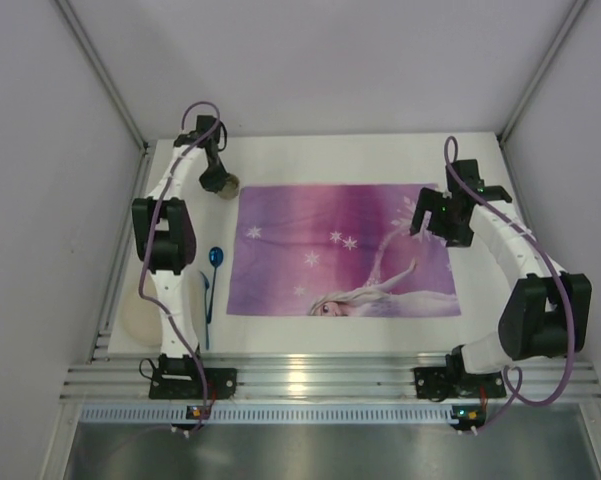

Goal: Set the dinner table for one person

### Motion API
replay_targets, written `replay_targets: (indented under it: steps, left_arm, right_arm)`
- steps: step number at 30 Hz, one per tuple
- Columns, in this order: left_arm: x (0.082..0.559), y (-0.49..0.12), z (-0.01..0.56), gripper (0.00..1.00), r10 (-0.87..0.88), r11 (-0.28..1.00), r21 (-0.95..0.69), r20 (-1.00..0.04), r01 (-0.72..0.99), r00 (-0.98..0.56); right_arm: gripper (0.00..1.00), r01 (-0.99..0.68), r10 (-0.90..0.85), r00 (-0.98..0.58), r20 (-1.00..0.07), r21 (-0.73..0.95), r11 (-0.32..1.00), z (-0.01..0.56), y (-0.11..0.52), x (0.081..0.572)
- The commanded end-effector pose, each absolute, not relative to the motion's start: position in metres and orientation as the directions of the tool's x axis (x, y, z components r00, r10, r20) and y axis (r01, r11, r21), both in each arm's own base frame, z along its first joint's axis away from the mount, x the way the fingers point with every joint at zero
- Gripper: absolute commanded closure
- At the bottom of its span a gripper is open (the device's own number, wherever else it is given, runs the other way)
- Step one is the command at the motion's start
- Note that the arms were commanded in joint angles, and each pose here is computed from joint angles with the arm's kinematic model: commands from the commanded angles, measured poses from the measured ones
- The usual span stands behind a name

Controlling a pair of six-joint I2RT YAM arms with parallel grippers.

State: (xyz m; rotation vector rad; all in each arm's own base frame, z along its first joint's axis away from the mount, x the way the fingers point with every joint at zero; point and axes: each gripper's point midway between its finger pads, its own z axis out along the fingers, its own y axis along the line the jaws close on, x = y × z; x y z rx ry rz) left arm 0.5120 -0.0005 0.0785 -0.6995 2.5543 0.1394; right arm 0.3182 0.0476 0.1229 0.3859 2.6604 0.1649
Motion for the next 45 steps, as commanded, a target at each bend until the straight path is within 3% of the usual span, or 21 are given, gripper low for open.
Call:
replay_targets:
  steps: [1,6,10,16,18,22,26,29,36,45]
  left_arm:
    - [0.526,-0.093,0.143,1.0,-0.343,0.938,-0.171,-0.563,-0.3,-0.752]
    - [0.508,-0.218,0.154,1.0,-0.164,0.973,-0.229,-0.577,-0.034,-0.8]
    - [0.465,-0.308,0.14,1.0,0.004,0.97,-0.197,-0.576,0.144,-0.817]
    - [0.419,-0.356,0.12,1.0,0.149,0.95,-0.155,-0.533,0.269,-0.833]
    - [0.406,-0.357,0.104,1.0,0.181,0.952,-0.131,-0.491,0.278,-0.852]
    - [0.38,-0.365,0.084,0.88,0.233,0.945,-0.106,-0.442,0.308,-0.866]
    - [0.367,-0.368,0.084,0.5,0.237,0.944,-0.113,-0.427,0.311,-0.873]
    - [0.359,-0.372,0.099,0.36,0.201,0.944,-0.154,-0.432,0.291,-0.879]
    - [0.364,-0.331,0.167,0.3,0.104,0.976,-0.107,-0.54,0.191,-0.835]
    - [0.355,-0.198,0.217,0.31,-0.141,0.987,-0.149,-0.584,-0.065,-0.799]
  right_arm:
    - [0.04,0.235,0.286,-0.827,-0.485,0.165,0.958,0.149,0.043,0.321]
    - [0.04,0.235,0.283,-0.829,-0.483,0.16,0.959,0.148,0.041,0.309]
    - [0.04,0.228,0.274,-0.826,-0.494,0.152,0.962,0.152,0.039,0.298]
    - [0.04,0.228,0.277,-0.829,-0.485,0.159,0.961,0.148,0.038,0.283]
    - [0.04,0.224,0.281,-0.836,-0.471,0.174,0.959,0.143,0.042,0.281]
    - [0.04,0.212,0.295,-0.838,-0.459,0.225,0.951,0.141,0.052,0.283]
    - [0.04,0.178,0.298,-0.843,-0.448,0.289,0.94,0.137,0.07,0.291]
    - [0.04,0.115,0.278,-0.854,-0.439,0.362,0.925,0.13,0.098,0.301]
    - [0.04,0.019,0.21,-0.871,-0.443,0.398,0.917,0.13,0.162,0.334]
    - [0.09,0.046,0.173,-0.907,-0.384,0.318,0.947,0.09,0.192,0.378]
